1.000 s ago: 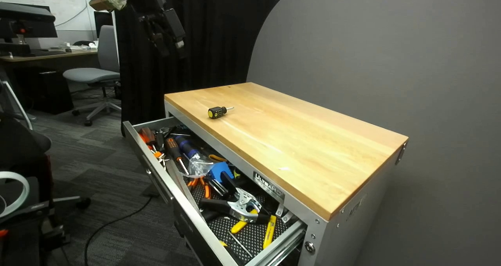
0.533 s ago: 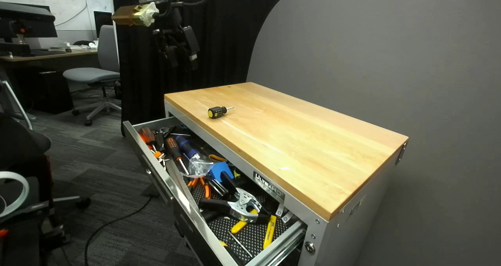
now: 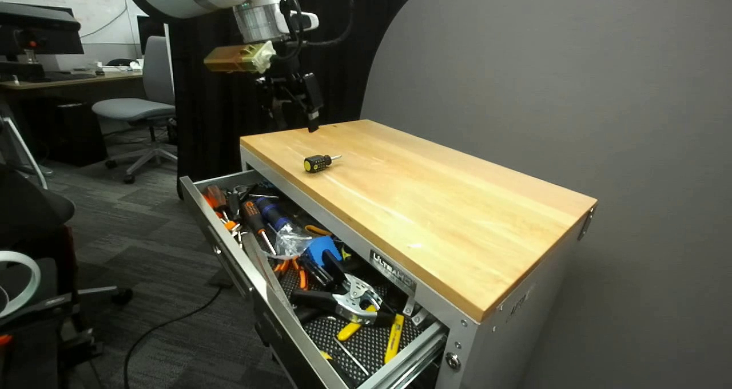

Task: Put the screwdriver in the drawer then close it

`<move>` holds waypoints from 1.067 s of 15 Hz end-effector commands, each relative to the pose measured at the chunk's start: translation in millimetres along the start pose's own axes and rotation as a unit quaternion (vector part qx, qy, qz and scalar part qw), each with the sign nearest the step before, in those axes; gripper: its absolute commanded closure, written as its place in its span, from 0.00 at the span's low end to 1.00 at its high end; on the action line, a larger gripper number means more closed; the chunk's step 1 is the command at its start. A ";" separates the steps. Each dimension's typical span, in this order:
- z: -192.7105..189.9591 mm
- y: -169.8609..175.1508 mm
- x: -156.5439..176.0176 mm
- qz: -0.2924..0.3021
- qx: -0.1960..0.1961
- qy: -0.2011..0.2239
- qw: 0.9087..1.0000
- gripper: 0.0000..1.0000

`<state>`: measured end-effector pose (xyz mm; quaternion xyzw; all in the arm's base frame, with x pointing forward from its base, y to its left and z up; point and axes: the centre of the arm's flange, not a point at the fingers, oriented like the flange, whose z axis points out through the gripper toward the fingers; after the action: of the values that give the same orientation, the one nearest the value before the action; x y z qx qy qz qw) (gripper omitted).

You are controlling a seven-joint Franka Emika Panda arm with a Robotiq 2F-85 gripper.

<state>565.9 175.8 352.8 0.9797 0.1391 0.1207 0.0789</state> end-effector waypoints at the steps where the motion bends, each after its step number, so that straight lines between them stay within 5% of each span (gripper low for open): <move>1: 22.9 -1.8 16.7 -0.005 -0.010 0.001 1.000 0.00; 8: 64.3 -7.9 21.5 -0.016 -0.043 0.019 0.999 0.00; 9: 68.7 -8.3 22.6 -0.016 -0.052 0.026 0.998 0.25; 16: 84.9 -4.5 20.5 -0.007 -0.076 0.025 0.997 0.73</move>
<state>600.2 174.2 278.3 0.9669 0.1465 0.1506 0.1448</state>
